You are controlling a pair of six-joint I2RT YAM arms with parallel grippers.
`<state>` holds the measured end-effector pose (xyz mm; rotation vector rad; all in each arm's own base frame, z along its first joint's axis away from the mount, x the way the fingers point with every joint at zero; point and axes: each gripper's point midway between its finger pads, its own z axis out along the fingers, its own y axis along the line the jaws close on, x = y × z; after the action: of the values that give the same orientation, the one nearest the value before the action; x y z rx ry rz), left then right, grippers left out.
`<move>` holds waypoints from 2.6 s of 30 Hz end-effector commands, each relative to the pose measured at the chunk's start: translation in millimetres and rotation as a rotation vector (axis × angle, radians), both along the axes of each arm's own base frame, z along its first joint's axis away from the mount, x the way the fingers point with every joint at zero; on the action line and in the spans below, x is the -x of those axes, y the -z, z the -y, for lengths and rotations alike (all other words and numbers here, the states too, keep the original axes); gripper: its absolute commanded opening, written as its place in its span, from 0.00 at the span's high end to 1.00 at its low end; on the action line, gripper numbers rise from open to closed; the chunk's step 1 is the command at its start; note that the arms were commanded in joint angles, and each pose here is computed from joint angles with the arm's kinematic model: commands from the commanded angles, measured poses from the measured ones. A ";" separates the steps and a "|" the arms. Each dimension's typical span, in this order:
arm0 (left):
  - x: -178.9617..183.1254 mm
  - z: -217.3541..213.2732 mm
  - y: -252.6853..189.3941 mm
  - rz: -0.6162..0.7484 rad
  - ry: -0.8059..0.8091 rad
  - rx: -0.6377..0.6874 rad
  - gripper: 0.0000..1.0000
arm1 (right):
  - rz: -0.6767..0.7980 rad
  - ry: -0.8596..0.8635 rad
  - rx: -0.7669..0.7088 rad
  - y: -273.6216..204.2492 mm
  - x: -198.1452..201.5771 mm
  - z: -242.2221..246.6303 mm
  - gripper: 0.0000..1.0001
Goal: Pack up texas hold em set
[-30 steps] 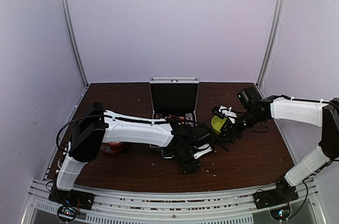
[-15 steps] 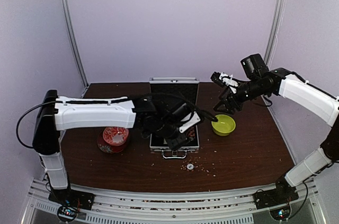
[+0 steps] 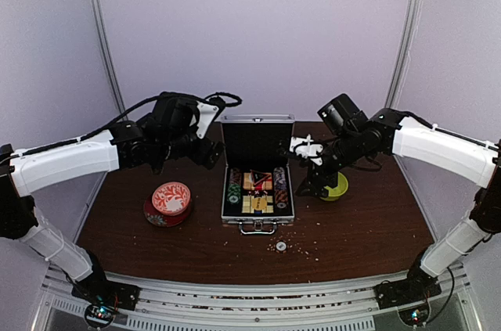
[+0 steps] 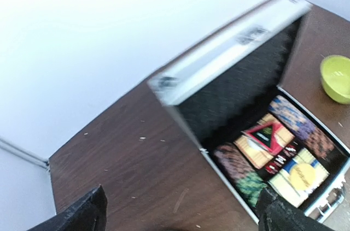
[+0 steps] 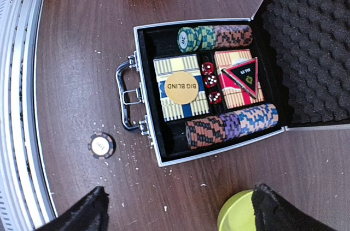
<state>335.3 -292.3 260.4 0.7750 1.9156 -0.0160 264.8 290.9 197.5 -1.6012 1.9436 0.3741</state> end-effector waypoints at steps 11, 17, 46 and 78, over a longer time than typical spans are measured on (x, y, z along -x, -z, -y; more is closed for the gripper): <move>-75.8 -66.9 -38.6 0.186 -0.389 0.141 0.02 | -0.092 -0.243 0.150 74.9 40.8 -39.9 0.33; -71.9 -66.3 -20.4 0.101 -0.295 0.193 0.06 | -0.137 -0.303 0.264 113.9 60.4 -38.5 0.39; -59.8 -37.2 -15.7 0.043 -0.098 0.178 0.17 | -0.070 -0.435 0.481 174.2 87.2 -45.6 0.47; -58.1 -32.3 -10.5 0.031 -0.065 0.165 0.17 | -0.139 -0.403 0.463 155.3 92.8 -50.5 0.72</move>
<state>391.5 -255.7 258.1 0.5903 1.9198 -0.1069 173.2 337.7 20.9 -2.3603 1.8786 0.1878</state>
